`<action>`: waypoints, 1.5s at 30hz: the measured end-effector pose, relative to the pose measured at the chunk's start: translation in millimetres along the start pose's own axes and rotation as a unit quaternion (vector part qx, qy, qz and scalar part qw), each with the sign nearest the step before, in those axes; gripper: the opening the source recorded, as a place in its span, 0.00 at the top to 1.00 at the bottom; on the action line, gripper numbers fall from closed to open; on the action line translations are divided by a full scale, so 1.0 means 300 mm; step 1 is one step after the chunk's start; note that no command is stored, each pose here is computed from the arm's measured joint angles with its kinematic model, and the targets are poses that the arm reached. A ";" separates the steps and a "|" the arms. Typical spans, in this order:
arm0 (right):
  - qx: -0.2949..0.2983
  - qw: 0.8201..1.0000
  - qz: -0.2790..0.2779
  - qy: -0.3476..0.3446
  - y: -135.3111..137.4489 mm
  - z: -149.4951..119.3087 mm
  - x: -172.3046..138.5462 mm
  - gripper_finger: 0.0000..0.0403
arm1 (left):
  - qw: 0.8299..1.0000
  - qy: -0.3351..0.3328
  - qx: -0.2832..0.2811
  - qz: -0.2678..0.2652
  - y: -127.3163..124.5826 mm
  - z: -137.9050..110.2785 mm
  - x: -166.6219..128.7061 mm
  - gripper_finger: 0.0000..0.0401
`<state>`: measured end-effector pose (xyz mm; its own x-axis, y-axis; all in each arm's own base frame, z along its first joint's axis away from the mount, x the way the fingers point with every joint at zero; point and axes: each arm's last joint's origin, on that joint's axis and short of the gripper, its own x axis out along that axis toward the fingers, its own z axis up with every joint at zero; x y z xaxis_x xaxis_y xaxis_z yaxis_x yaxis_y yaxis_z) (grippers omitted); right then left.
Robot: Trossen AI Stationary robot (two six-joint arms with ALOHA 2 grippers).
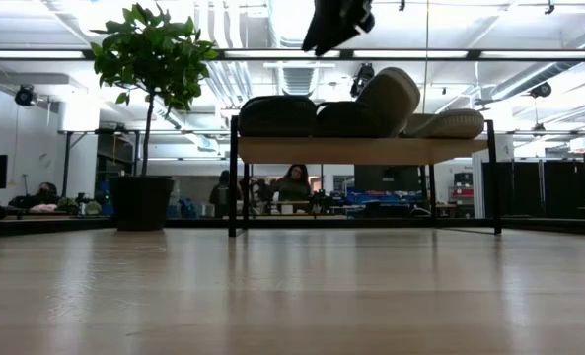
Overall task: Pick and place slides into the shelf
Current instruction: Adjust the slides on the shelf
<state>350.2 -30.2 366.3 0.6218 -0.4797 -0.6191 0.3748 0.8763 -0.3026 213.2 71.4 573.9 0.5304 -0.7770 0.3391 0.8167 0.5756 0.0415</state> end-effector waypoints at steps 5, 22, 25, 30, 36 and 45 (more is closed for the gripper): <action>0.035 0.999 -0.009 -0.014 -0.054 0.003 -0.057 0.38 | 1.000 0.001 0.000 -0.001 0.000 0.000 0.000 0.38; 0.024 0.994 -0.050 0.096 -0.218 -0.098 -0.010 0.41 | 1.000 0.002 -0.002 -0.001 0.000 0.000 0.000 0.38; 0.025 0.992 -0.058 0.112 -0.236 -0.114 0.002 0.41 | 1.000 0.002 -0.002 -0.001 0.000 0.000 0.000 0.38; 0.025 0.990 -0.062 0.121 -0.265 -0.124 0.007 0.42 | 1.000 0.002 -0.002 -0.001 0.000 -0.001 0.001 0.38; 0.031 0.989 -0.074 0.126 -0.313 -0.136 -0.021 0.42 | 1.000 0.004 -0.001 -0.003 -0.001 -0.001 0.001 0.38; 0.034 0.988 -0.058 0.142 -0.333 -0.164 -0.019 0.42 | 1.000 0.004 0.000 -0.003 -0.001 -0.001 0.001 0.38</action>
<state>275.3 -113.0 364.4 0.3581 -0.5371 -0.7637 0.4841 0.8062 -0.3400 213.2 71.0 573.7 0.5279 -0.7822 0.3308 0.8197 0.5712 0.0425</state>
